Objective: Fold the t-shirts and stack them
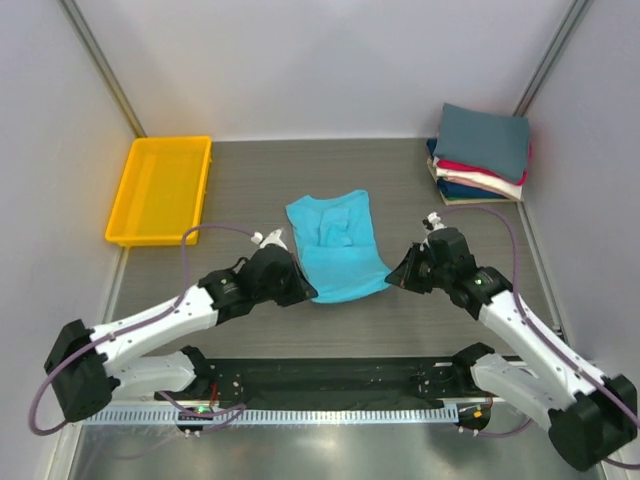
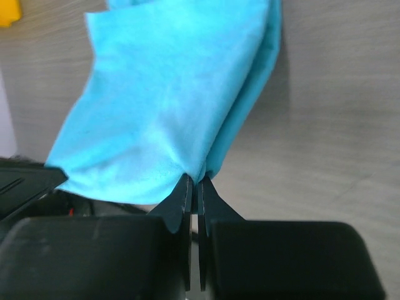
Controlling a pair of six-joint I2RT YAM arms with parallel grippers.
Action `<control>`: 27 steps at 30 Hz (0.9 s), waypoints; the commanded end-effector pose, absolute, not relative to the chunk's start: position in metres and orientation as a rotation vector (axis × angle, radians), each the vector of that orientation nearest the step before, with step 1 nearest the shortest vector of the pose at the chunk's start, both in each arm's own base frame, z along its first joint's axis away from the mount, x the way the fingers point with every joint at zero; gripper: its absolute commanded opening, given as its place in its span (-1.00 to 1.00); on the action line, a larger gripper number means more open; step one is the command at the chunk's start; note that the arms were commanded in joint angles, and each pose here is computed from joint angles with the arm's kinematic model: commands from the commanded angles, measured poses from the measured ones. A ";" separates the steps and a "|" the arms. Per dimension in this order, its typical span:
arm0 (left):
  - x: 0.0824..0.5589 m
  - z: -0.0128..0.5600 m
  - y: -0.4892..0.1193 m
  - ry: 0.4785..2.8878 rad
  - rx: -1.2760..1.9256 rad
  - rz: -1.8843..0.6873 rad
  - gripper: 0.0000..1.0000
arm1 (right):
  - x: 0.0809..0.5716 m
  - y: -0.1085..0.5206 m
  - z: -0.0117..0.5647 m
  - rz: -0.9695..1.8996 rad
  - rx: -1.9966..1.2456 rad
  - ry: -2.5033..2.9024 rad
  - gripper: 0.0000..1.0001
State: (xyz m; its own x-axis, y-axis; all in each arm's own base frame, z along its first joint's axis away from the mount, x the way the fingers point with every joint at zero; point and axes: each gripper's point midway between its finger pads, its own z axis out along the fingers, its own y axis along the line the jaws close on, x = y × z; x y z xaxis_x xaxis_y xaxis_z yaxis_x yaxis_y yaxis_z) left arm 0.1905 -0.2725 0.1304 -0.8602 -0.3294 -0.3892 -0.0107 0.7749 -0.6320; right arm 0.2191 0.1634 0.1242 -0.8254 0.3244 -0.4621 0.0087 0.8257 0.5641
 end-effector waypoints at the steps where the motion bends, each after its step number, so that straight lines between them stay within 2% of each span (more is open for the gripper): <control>1: 0.164 0.138 -0.250 2.487 -0.342 -0.770 -0.99 | 0.182 0.162 0.137 0.764 0.331 2.482 -0.98; 5: 0.161 0.164 -0.235 2.462 -0.363 -0.714 -1.00 | 0.184 0.158 0.177 0.748 0.305 2.409 -0.98; 13: 0.202 0.199 -0.218 2.406 -0.381 -0.563 -1.00 | 0.249 0.159 0.218 0.518 0.227 2.364 -0.97; 27: 0.313 0.176 -0.204 2.500 -0.442 -0.552 -1.00 | 0.355 0.171 0.184 0.488 0.207 2.443 -0.98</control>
